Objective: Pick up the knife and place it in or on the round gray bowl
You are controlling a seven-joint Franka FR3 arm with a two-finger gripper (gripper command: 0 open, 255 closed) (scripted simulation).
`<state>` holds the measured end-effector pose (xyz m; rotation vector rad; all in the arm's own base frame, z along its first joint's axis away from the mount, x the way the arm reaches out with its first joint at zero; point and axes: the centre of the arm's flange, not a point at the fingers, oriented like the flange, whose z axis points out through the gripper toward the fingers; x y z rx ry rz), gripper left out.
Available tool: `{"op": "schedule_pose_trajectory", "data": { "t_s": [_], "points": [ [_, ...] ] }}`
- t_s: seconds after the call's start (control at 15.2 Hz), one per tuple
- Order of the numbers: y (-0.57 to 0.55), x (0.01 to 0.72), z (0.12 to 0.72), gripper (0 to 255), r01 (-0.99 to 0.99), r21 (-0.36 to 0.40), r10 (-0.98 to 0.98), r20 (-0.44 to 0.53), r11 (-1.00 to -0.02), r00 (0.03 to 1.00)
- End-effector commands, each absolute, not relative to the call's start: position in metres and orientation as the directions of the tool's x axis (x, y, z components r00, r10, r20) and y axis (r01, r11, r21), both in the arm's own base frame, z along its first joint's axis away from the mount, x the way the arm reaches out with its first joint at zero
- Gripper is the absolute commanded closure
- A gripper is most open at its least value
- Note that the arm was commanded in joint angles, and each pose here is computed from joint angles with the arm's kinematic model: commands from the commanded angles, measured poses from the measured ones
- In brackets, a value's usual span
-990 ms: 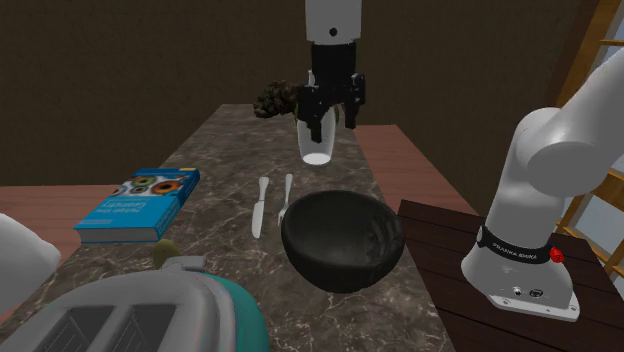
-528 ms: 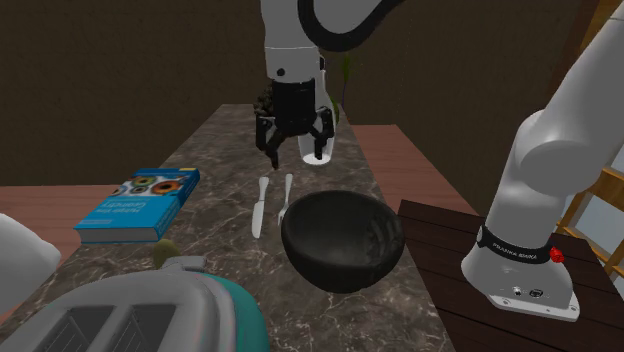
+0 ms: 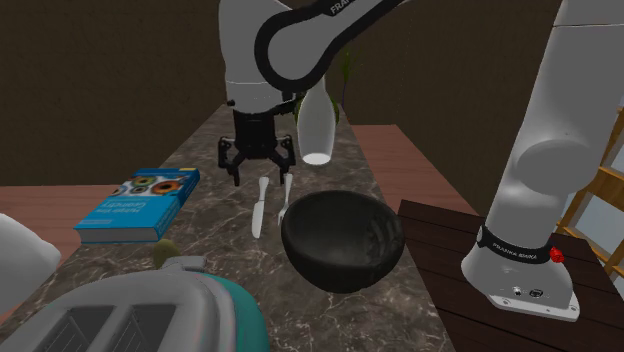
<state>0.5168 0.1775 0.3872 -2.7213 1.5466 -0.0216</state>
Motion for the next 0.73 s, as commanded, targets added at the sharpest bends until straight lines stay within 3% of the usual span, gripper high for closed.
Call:
{"op": "schedule_pose_trajectory", "data": {
  "t_s": [0.0,0.66],
  "points": [
    [0.177,0.523,0.375,0,-0.874,-0.021,-0.874,0.006,-0.486,0.486],
    [0.177,0.524,0.340,0,-0.874,-0.021,-0.874,0.006,-0.486,0.486]
  ]
}}
